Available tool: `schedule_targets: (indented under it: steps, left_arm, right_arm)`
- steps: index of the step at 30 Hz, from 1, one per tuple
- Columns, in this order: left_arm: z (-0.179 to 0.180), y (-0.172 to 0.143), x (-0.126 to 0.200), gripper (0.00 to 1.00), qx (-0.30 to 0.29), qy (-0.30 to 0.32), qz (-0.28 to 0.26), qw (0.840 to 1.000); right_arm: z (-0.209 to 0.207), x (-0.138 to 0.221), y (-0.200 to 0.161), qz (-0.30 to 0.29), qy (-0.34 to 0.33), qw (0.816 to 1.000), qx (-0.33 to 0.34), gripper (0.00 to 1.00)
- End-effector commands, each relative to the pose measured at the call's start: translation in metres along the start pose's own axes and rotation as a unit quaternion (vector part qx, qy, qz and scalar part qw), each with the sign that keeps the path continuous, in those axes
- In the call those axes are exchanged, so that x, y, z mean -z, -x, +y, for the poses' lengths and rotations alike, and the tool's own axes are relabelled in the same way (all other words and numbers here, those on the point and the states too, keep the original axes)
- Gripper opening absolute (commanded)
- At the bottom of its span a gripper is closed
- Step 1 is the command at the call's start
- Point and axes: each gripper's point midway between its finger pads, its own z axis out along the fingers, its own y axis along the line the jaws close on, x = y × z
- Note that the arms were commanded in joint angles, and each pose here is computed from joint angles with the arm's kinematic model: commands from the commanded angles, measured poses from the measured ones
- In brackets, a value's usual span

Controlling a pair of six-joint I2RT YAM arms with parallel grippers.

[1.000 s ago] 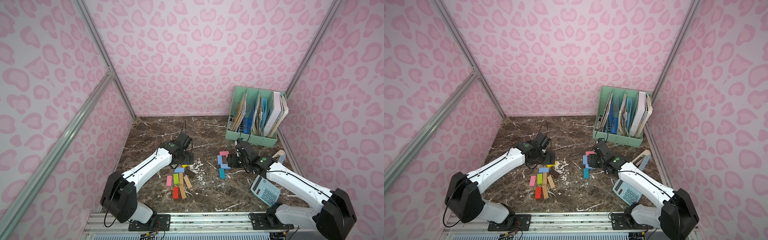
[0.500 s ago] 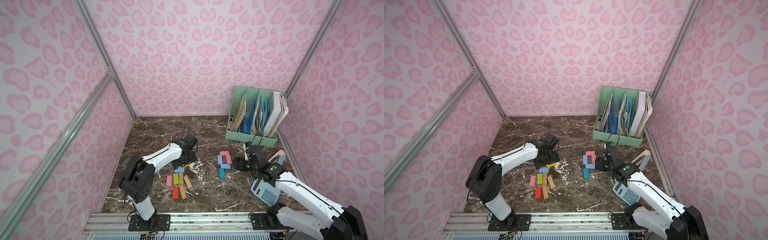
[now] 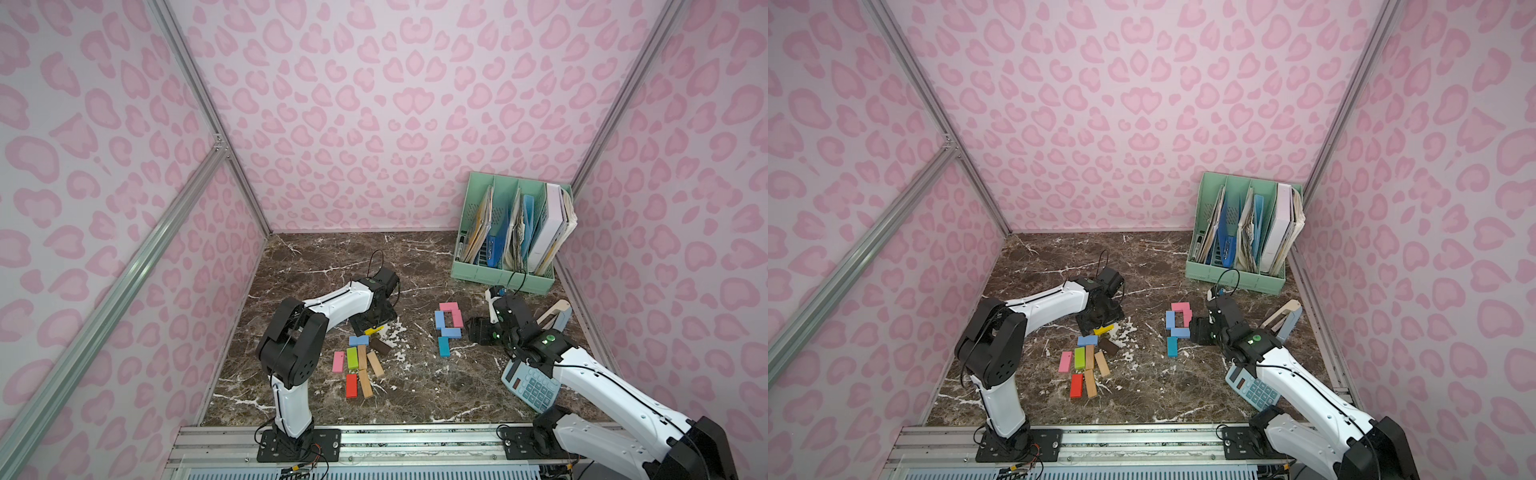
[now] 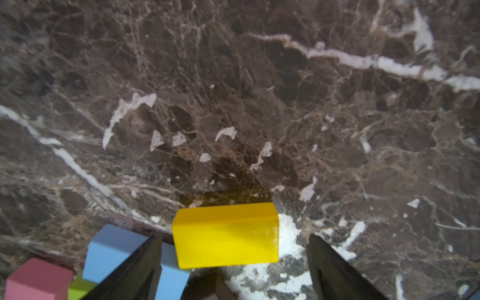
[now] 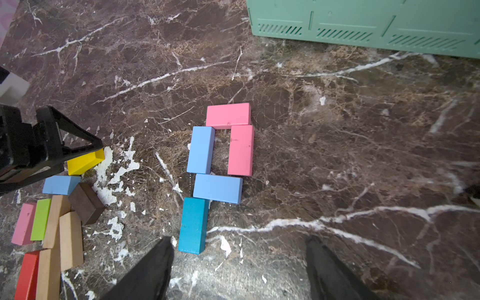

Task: Assemble the number 8 with building blocks
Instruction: Pick up the building block from the center of the board.

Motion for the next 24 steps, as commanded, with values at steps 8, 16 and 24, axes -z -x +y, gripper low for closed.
schedule_targets:
  steps: [8, 16, 24]
  left_arm:
    - [-0.005, -0.001, -0.013, 0.81, 0.005, 0.001, 0.011, 1.0]
    - [-0.006, -0.005, -0.018, 0.65, 0.0, -0.001, 0.022, 1.0]
    - [-0.012, 0.004, 0.007, 0.48, -0.042, -0.028, 0.001, 0.999]
  right_arm:
    - [-0.001, -0.001, -0.002, 0.0, 0.0, 1.0, 0.002, 0.82]
    - [-0.003, -0.002, -0.004, 0.003, -0.004, 1.0, 0.002, 0.82]
    - [-0.007, 0.0, -0.001, -0.004, -0.014, 1.0, 0.001, 0.82]
